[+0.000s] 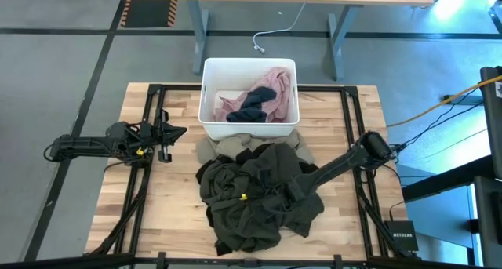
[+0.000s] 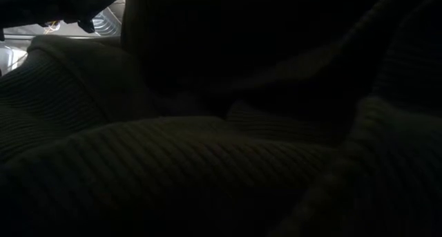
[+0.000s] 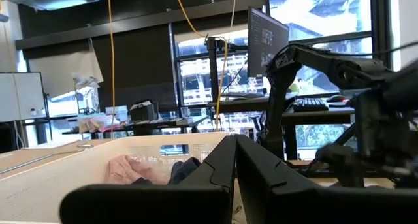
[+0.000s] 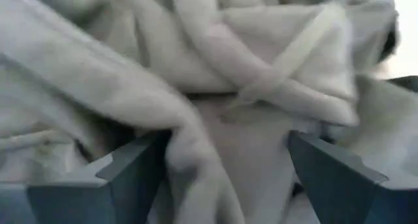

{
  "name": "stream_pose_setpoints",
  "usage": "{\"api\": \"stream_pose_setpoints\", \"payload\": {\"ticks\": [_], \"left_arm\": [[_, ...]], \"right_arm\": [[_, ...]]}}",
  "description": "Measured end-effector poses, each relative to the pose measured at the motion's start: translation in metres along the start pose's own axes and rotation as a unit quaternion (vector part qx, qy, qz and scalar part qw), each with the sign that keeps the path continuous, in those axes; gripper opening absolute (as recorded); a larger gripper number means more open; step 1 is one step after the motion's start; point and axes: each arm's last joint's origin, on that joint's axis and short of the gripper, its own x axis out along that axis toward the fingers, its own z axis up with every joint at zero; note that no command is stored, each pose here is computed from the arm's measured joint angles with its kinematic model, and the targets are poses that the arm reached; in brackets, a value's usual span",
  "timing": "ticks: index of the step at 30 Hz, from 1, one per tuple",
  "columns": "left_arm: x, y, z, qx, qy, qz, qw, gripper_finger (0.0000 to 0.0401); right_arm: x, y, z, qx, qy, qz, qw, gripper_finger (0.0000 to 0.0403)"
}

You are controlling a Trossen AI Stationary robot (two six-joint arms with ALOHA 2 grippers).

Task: Sort clothes
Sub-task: Put the black hoodie into the white bin

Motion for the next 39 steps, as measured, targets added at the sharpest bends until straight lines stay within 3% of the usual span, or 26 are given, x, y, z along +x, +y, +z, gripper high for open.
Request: {"api": "stream_pose_setpoints", "payload": {"ticks": [4, 9, 16, 20, 25, 29, 31, 34, 39], "left_arm": [[0.0, 0.0, -0.001, 0.002, 0.006, -0.001, 1.0, 0.0008], [0.0, 0.0, -0.002, 0.006, 0.009, -0.001, 1.0, 0.0008], [0.0, 0.0, -0.002, 0.006, 0.01, -0.001, 1.0, 0.0008], [0.0, 0.0, -0.002, 0.006, 0.01, -0.001, 1.0, 0.0008], [0.0, 0.0, -0.002, 0.004, 0.01, -0.001, 1.0, 0.0008], [0.0, 0.0, -0.002, 0.003, 0.01, -0.001, 1.0, 0.0008], [0.0, 0.0, -0.002, 0.005, 0.01, -0.002, 1.0, 0.0008], [0.0, 0.0, -0.002, 0.004, 0.01, -0.002, 1.0, 0.0008], [0.0, 0.0, -0.002, 0.003, 0.01, -0.001, 1.0, 0.0008]], "right_arm": [[0.008, 0.001, 0.003, -0.014, -0.017, -0.026, 0.999, 0.0332], [0.007, -0.003, 0.01, -0.06, -0.053, -0.105, 0.991, 0.0333], [0.008, -0.008, 0.021, -0.12, -0.09, -0.108, 0.983, 0.0333], [0.016, -0.022, 0.021, -0.13, -0.077, -0.07, 0.986, 0.0333], [0.044, -0.05, 0.014, -0.08, -0.023, -0.008, 0.997, 0.0333], [0.058, -0.061, 0.008, -0.036, 0.004, 0.08, 0.996, 0.0327], [0.065, -0.06, 0.005, -0.031, 0.017, 0.106, 0.994, 0.0314], [0.073, -0.057, 0.001, -0.036, 0.036, 0.099, 0.994, 0.0278], [0.082, -0.054, -0.007, -0.035, 0.072, 0.091, 0.993, 0.0163]]}}
